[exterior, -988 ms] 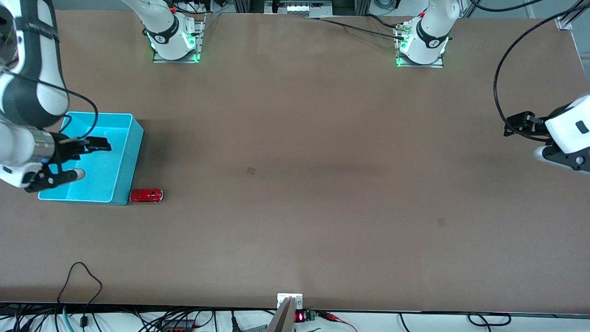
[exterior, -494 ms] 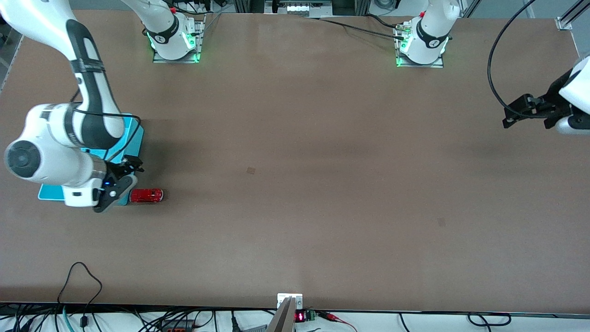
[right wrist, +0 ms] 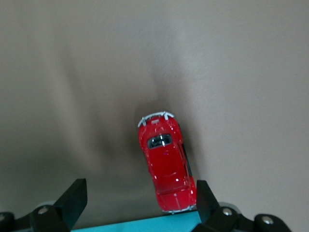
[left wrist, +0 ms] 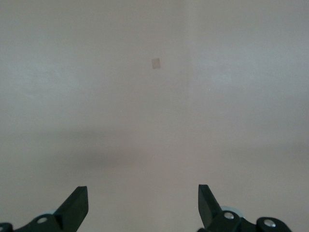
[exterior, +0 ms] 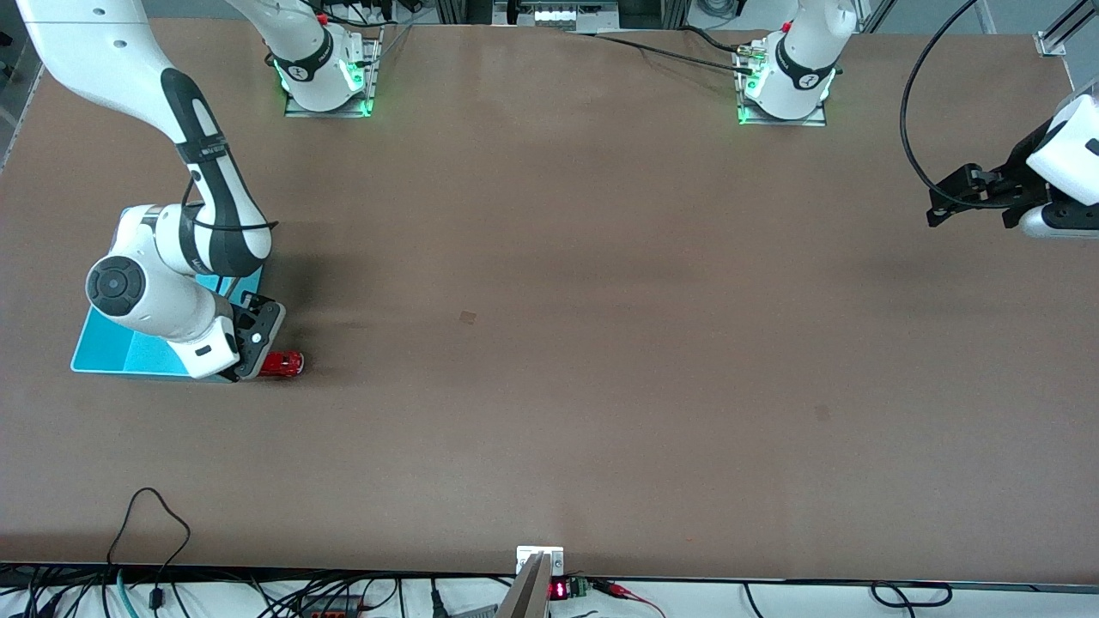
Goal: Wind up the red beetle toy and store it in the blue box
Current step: 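Reach the right gripper down to the red car beside the box, then grasp the red car with the right gripper and lift it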
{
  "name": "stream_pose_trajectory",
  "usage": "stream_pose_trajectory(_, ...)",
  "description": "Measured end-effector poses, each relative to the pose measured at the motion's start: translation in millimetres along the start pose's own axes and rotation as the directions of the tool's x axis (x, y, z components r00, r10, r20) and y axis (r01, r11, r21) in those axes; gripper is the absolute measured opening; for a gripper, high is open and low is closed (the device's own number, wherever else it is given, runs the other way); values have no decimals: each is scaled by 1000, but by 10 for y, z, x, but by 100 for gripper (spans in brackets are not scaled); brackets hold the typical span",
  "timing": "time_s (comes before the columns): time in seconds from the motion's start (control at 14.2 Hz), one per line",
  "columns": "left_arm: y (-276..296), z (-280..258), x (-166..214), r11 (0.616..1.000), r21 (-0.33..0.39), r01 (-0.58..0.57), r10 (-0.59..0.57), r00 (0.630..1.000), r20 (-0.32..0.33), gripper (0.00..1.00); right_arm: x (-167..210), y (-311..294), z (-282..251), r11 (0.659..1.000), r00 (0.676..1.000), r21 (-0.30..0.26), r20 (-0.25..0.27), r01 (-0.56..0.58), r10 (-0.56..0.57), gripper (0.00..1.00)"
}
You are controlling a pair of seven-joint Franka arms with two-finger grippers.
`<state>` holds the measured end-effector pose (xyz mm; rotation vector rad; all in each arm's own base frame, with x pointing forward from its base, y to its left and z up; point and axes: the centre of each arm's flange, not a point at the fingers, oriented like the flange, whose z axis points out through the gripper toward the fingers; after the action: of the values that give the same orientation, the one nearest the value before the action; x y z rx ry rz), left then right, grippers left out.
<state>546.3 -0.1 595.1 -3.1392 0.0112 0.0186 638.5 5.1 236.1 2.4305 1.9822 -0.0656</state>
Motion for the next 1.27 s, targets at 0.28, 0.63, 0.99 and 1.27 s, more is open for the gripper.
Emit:
stream_pose_trajectory(0.28,3,10,-12,1000,0,0,0,1000,12,100,-129,40,270,994,994,-8,-2,111,-111,100)
stream_pose_trajectory(0.63,5,11,-14,1000,0,0,0,1000,13,100,-63,36,497,989,989,-23,-7,147,-147,100)
stream_pose_trajectory(0.99,8,11,-14,1000,0,0,0,1000,13,100,-55,48,477,988,989,-34,-8,148,-148,60)
stream_pose_trajectory(1.27,9,11,-14,1000,0,0,0,1000,13,100,-5,52,446,992,992,-40,-15,123,-124,44)
